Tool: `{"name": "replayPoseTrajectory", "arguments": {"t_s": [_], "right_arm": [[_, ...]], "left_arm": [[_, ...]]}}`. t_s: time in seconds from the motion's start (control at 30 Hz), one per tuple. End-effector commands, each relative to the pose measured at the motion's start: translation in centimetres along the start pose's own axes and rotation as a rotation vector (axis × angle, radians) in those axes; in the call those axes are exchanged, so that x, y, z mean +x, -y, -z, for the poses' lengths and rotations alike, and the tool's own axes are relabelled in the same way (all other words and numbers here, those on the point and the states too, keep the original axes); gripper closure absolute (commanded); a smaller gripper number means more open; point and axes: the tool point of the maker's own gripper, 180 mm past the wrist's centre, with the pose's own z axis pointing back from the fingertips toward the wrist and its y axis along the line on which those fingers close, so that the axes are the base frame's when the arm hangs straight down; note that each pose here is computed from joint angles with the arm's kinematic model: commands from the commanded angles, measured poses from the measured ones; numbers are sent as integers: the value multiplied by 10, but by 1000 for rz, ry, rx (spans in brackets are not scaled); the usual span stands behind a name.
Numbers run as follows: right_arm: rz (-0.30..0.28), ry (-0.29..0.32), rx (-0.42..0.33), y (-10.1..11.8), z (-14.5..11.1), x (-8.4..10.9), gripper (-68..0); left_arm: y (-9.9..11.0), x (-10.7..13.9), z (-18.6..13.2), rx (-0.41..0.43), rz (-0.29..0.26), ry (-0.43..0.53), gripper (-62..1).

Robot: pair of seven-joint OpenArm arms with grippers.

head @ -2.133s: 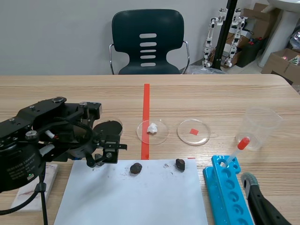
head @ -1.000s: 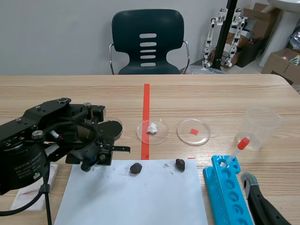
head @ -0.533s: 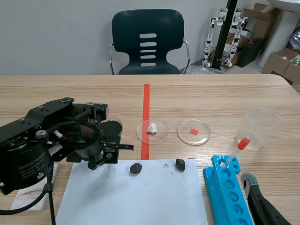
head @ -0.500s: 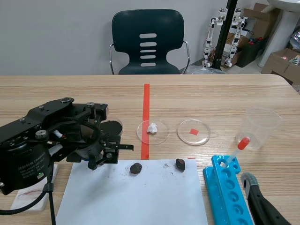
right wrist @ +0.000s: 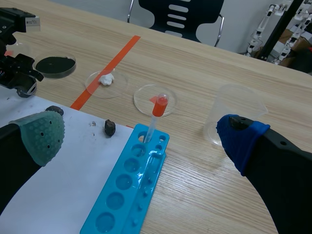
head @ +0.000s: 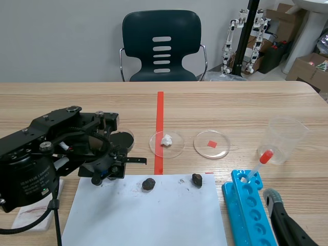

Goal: Pick up the left mineral with the left hand

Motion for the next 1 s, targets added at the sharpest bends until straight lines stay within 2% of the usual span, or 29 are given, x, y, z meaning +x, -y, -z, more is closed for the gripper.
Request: {"name": "replayPoseTrajectory", "arguments": {"t_s": [0.0,0.23,0.47,0.7,0.87,0.97], "right_arm": [[-2,36,-10,3,3,9,-679],[-2,36,-10,3,3,9,-679],[-2,36,-10,3,3,9,-679],[-2,36,-10,3,3,9,-679],[-2,36,-10,3,3,9,-679],[-2,36,-10,3,3,9,-679]], "left_arm": [[4,7,-4,-12,-4,19,-60],[4,8,-4,-11,-3,22,-55],[-21,15,-16,47,32,102,-55],[-43,30,-53,46,48,323,-55],[-60,40,-90,51,49,519,-55],[-60,37,-109,15,95,615,-55]]}}
